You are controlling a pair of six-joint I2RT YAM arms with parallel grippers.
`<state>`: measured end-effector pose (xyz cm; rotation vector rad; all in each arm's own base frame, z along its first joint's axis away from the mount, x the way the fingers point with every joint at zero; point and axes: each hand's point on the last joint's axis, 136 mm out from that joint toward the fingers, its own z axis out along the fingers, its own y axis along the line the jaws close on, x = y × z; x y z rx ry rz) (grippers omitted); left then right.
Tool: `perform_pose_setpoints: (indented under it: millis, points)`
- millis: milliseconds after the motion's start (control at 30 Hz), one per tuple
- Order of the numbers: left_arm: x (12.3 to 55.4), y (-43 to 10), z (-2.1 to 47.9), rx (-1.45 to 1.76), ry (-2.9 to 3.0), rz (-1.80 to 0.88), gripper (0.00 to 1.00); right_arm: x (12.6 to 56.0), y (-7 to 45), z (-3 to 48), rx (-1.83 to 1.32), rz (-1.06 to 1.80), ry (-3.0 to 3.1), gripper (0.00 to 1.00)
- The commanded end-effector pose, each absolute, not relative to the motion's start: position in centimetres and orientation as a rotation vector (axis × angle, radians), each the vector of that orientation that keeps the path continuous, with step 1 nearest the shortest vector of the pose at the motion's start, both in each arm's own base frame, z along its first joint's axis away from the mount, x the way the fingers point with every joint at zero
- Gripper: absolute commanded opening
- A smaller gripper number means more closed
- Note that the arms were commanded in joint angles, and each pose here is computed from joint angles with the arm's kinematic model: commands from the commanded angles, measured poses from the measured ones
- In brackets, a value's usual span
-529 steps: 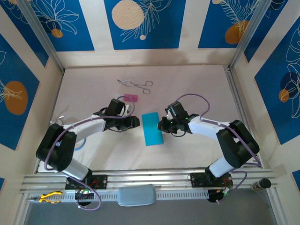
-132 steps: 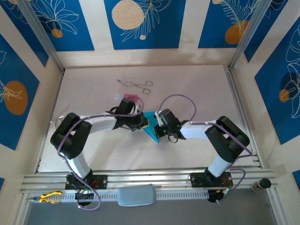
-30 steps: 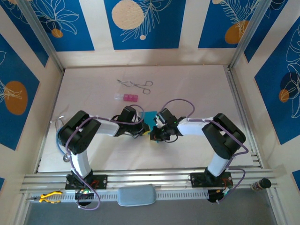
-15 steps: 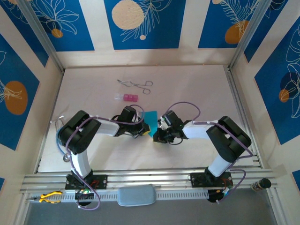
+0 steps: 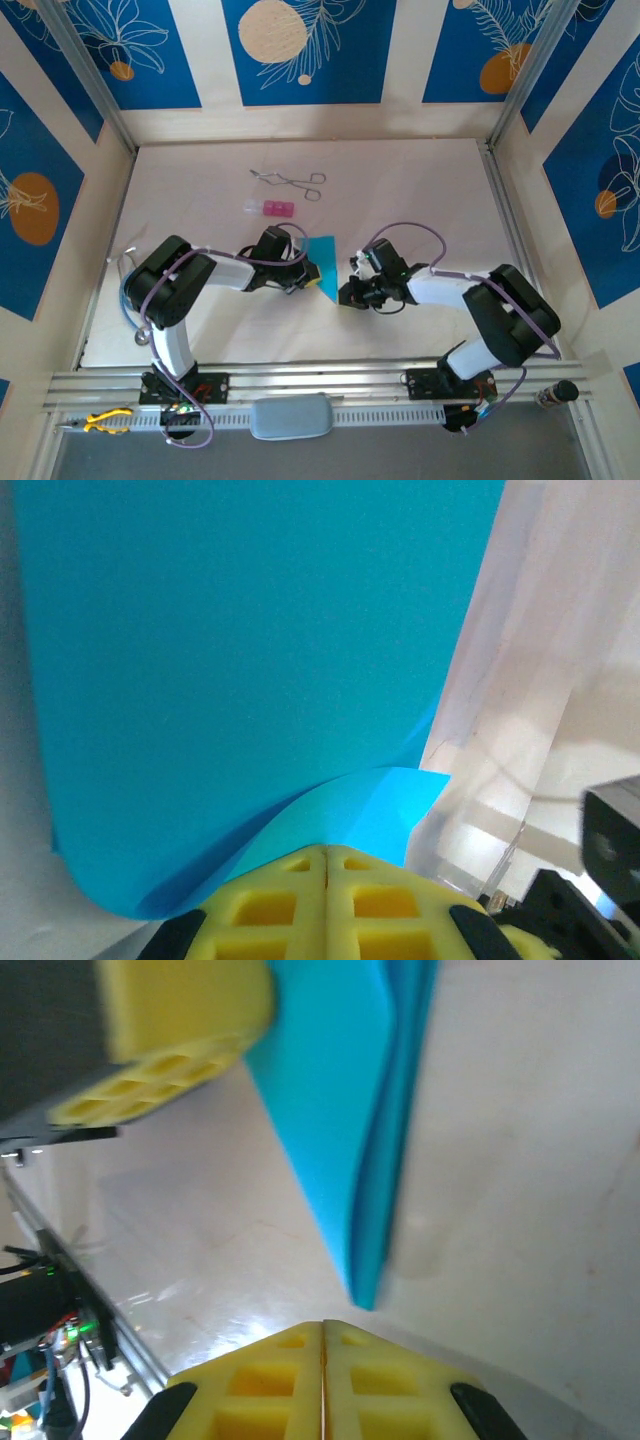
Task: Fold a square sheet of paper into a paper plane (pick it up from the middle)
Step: Third fold the triangle at the center of the table.
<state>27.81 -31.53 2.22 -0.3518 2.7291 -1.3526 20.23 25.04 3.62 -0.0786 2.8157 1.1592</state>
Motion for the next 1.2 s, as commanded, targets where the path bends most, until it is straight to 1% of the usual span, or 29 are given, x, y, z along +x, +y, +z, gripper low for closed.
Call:
perform_pose_setpoints:
  millis: [0,100,433,533,633,767,833,933,1000,1167]
  points:
    - [27.1,-30.0,-0.5,-0.464,2.784,-1.240,0.00,21.0,26.1,5.8,-0.092,1.242,2.771,0.08]
    - [27.1,-29.9,-0.5,-0.482,2.774,-1.239,0.00,22.0,27.0,5.9,-0.084,1.259,2.775,0.08]
    - [27.1,-30.0,-0.3,-0.476,2.767,-1.252,0.00,24.1,28.3,4.0,-0.030,1.204,2.847,0.09]
    - [27.1,-30.1,-0.2,-0.467,2.764,-1.259,0.00,24.0,28.3,3.1,-0.027,1.189,2.878,0.09]
    - [27.3,-30.3,0.3,-0.445,2.753,-1.269,0.00,23.4,27.1,1.2,0.032,1.105,2.944,0.08]
    - [27.8,-30.6,1.7,-0.363,2.725,-1.281,0.04,22.2,25.5,-0.8,0.100,1.022,3.014,0.05]
    - [27.9,-31.1,2.6,-0.305,2.704,-1.304,0.07,21.8,25.3,-1.2,0.114,1.019,3.029,0.05]
    - [28.0,-31.6,3.9,-0.242,2.677,-1.340,0.08,21.8,25.2,-1.3,0.124,1.018,3.033,0.04]
    - [27.5,-31.8,4.2,-0.206,2.694,-1.336,0.05,21.8,25.3,-1.2,0.120,1.013,3.039,0.04]
    - [26.4,-32.8,3.7,-0.149,2.737,-1.325,0.04,22.0,25.4,-1.1,0.105,1.006,3.043,0.04]
